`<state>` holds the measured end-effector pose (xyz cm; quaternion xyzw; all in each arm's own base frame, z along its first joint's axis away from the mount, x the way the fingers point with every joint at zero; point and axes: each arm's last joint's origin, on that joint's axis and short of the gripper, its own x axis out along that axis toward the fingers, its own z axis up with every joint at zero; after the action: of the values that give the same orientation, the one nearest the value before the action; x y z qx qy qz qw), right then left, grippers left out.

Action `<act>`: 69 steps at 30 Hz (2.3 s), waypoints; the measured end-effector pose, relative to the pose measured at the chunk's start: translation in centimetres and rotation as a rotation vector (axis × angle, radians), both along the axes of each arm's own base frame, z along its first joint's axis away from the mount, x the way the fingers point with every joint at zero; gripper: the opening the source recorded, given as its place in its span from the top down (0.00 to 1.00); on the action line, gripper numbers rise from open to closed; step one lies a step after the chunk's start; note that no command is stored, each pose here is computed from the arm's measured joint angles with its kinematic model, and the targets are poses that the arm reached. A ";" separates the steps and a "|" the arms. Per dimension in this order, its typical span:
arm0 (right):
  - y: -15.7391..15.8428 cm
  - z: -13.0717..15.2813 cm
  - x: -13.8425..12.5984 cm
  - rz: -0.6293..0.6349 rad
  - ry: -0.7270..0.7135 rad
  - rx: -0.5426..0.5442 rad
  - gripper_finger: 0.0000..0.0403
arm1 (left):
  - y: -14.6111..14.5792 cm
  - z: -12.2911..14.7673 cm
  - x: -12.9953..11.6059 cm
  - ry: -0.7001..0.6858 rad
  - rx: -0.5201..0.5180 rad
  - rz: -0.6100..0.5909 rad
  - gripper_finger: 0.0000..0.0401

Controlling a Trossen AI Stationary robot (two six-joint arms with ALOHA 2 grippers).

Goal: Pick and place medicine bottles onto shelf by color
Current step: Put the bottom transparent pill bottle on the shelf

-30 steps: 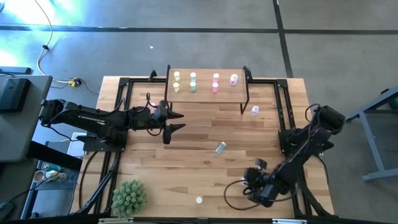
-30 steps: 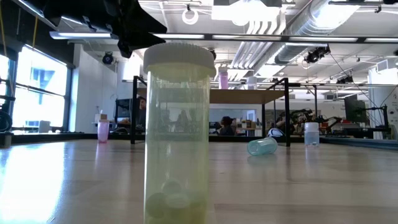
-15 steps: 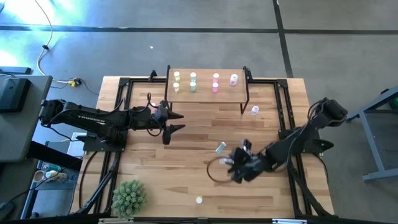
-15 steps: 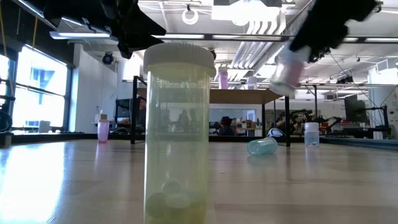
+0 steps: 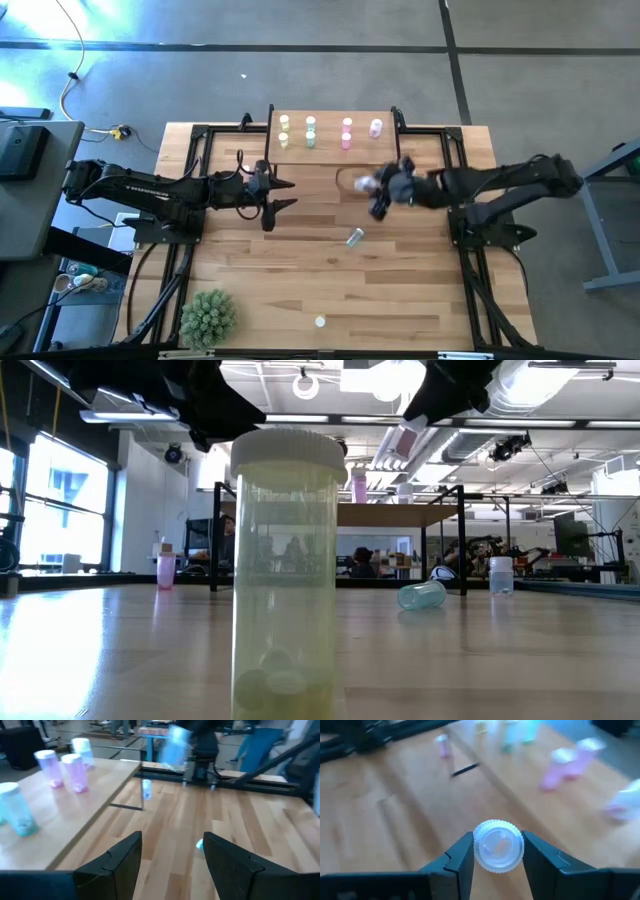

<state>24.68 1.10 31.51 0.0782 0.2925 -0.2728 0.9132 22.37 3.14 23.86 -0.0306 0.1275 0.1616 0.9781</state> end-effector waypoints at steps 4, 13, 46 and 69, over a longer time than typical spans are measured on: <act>-3.2 1.6 -0.8 -0.087 0.030 -0.022 0.68 | -0.1 0.0 0.0 -0.001 -0.010 -0.038 0.50; -8.9 4.0 -2.5 -0.166 0.084 0.020 0.68 | -0.1 0.0 0.0 -0.001 -0.007 -0.027 0.50; -16.3 0.4 2.2 -0.116 0.402 0.229 0.68 | -0.1 0.0 0.0 0.007 0.018 -0.031 0.50; -16.6 0.0 2.4 -0.105 0.433 0.202 0.52 | -0.1 0.0 0.0 0.007 0.017 -0.031 0.50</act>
<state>27.13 -15.50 31.46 0.1239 0.5028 -0.2997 0.8013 22.39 3.07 23.86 -0.0197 0.1301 0.1474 0.9803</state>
